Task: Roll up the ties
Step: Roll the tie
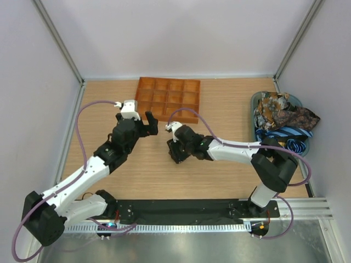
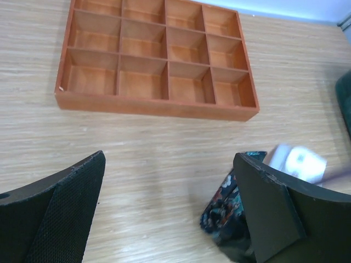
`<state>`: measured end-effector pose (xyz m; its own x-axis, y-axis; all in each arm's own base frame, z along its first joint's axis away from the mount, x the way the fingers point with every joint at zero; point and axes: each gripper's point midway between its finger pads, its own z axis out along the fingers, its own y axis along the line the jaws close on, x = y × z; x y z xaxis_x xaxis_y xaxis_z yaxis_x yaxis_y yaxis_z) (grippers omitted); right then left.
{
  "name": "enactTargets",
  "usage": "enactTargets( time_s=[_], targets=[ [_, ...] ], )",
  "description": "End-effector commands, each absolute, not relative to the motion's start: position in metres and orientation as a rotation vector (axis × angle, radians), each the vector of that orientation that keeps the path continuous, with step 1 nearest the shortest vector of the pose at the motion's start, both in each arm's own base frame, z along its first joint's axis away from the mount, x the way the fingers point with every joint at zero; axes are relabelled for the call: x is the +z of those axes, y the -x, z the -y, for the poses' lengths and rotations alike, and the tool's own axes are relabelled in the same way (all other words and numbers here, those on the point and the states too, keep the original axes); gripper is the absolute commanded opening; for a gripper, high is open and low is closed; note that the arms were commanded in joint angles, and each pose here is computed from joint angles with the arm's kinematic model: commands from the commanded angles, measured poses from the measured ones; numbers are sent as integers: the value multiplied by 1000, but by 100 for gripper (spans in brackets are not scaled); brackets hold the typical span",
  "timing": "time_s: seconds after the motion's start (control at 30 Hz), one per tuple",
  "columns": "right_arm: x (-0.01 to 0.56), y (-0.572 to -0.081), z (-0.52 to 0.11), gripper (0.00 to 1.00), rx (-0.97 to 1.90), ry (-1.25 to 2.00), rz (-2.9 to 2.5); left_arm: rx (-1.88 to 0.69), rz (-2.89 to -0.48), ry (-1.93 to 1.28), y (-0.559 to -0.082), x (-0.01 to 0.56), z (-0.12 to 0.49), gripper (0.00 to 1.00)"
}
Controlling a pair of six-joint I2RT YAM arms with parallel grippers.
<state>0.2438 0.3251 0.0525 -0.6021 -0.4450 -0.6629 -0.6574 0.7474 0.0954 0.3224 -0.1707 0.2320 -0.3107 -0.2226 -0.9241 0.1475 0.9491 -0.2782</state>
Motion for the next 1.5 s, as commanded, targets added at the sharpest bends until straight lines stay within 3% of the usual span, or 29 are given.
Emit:
enactTargets(
  time_s=[0.0, 0.23, 0.5, 0.87, 1.47],
  targets=[
    [31, -214, -317, 28, 706, 766, -2509, -431, -1657, 74, -322, 259, 168, 100],
    [26, -222, -303, 27, 903, 644, -2604, -517, -1670, -145, -308, 222, 193, 100],
    [28, -225, -295, 27, 1135, 499, -2640, -682, -1721, -625, -285, 180, 256, 100],
    [17, -238, -286, 25, 1392, 338, -2630, -707, -1788, -1061, -262, 114, 293, 100],
    [13, -246, -278, 24, 1444, 249, -2613, -543, -1953, -1334, -254, 53, 308, 100]
  ],
)
